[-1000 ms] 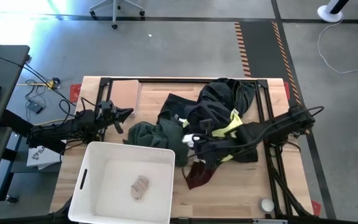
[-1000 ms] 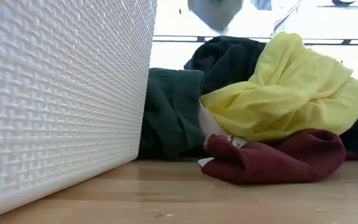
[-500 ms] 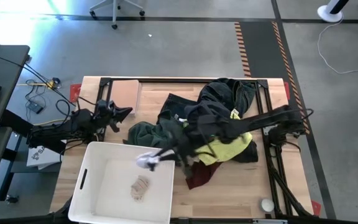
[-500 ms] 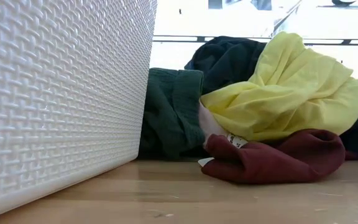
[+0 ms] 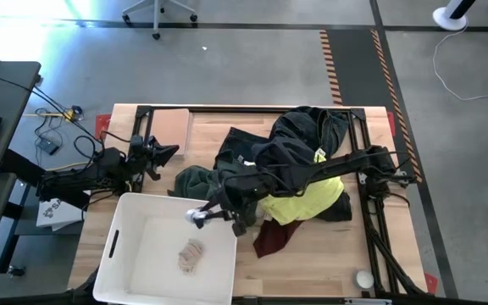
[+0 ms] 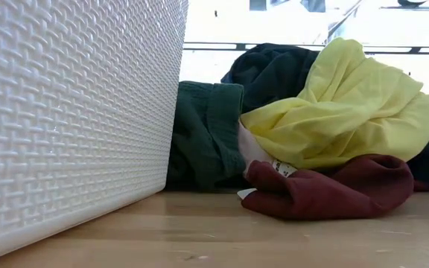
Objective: Sort clothes
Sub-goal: Put the white striped sock into the white bin, then put the pink underwear into the white bin
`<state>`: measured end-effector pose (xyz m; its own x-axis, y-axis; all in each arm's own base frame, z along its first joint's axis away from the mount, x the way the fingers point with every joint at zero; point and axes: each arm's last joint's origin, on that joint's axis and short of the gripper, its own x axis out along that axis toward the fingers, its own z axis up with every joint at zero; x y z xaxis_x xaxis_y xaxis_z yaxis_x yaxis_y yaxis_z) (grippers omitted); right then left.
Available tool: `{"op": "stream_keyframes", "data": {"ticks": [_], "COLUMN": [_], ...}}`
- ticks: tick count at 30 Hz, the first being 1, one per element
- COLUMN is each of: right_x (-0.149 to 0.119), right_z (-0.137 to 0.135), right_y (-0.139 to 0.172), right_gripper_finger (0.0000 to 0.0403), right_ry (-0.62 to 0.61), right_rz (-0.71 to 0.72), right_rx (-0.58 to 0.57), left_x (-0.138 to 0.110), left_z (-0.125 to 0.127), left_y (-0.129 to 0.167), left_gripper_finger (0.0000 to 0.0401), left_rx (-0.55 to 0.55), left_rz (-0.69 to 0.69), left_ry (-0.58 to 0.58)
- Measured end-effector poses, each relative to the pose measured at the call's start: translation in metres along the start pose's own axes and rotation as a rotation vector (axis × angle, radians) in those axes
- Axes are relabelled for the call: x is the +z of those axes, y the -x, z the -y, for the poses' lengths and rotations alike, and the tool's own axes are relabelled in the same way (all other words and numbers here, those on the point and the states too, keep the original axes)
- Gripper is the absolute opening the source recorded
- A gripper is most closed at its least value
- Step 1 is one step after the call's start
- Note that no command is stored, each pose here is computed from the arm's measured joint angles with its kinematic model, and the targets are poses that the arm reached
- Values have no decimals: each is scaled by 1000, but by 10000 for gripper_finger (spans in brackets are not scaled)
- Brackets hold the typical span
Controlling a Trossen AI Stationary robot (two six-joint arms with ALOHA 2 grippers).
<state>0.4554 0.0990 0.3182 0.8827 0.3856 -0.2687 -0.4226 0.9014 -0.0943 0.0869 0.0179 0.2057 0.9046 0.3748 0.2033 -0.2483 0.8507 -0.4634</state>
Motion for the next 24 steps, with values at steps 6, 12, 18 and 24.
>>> {"op": "stream_keyframes", "data": {"ticks": [6, 12, 18, 24], "right_x": [1, 6, 41, 67], "right_z": [-1, -2, -25, -66], "right_y": [1, 7, 46, 104], "right_gripper_finger": [148, 161, 162, 162], "right_ry": [0, 57, 141, 113], "right_rz": [-3, -13, -9, -140], "right_rx": [0, -29, -34, -131], "left_x": [0, 0, -1, -1], "left_z": [0, 0, 0, 0], "left_y": [0, 0, 0, 0], "left_gripper_finger": [5, 5, 5, 5], "left_rx": [0, -2, -23, -24], "left_rz": [0, -2, -11, -14], "left_ry": [2, 8, 9, 8]}}
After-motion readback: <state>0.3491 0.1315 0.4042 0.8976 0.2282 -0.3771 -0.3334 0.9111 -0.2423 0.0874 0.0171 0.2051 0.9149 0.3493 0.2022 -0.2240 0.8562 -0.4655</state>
